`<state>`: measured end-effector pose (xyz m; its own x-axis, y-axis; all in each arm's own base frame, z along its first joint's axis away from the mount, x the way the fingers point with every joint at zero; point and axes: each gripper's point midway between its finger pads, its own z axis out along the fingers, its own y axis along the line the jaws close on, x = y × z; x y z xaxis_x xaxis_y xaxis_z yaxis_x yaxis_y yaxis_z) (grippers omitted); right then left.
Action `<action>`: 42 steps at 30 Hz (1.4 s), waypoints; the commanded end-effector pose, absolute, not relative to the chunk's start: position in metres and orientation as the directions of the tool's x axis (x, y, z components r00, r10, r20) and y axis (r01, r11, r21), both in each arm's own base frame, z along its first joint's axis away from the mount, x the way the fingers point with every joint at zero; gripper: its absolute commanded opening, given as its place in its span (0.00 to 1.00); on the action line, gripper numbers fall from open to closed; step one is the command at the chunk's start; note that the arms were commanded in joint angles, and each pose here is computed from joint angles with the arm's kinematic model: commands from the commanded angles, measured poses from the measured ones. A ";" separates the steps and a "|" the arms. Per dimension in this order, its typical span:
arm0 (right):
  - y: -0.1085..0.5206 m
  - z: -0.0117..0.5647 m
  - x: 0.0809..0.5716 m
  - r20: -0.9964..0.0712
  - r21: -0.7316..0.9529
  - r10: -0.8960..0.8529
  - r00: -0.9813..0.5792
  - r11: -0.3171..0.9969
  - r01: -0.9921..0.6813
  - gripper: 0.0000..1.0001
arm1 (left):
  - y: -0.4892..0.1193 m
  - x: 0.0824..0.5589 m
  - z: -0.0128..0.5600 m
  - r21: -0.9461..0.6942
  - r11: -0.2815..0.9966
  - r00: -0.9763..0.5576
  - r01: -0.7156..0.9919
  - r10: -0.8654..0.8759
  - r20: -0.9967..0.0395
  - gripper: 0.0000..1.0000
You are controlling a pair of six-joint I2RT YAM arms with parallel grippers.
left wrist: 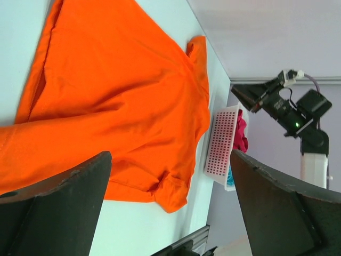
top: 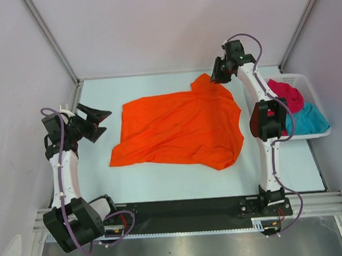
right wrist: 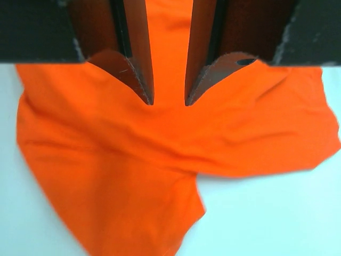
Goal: Fold and stack the t-shirts
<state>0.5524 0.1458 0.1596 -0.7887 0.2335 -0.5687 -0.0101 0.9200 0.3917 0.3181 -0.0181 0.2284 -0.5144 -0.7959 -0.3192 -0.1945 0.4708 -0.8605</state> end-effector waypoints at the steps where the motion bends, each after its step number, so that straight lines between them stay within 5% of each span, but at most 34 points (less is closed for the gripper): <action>1: 0.128 0.138 0.569 -0.517 0.395 0.240 -0.822 0.918 0.019 0.35 | -0.022 0.309 0.232 -0.856 0.495 -0.518 -0.147 -0.776 -0.360 0.98; 12: 0.077 0.077 0.592 -0.473 0.380 0.304 -0.827 0.917 0.120 0.36 | -0.020 0.309 0.217 -0.849 0.499 -0.528 -0.171 -0.774 -0.349 0.98; 25: 0.087 0.026 0.600 -0.420 0.415 0.304 -0.855 0.902 0.117 0.35 | -0.022 0.324 0.209 -0.841 0.506 -0.540 -0.191 -0.770 -0.341 0.98; 27: 0.088 0.023 0.601 -0.418 0.423 0.306 -0.855 0.899 0.115 0.32 | -0.022 0.326 0.209 -0.840 0.507 -0.542 -0.191 -0.768 -0.341 0.98; 31: 0.083 0.020 0.605 -0.402 0.464 0.355 -0.844 0.874 0.146 0.00 | -0.023 0.328 0.210 -0.841 0.507 -0.544 -0.188 -0.767 -0.340 0.97; 42: -0.005 0.059 0.639 -0.520 0.445 0.499 -0.694 0.851 0.278 0.00 | -0.024 0.327 0.211 -0.843 0.507 -0.549 -0.183 -0.764 -0.340 0.97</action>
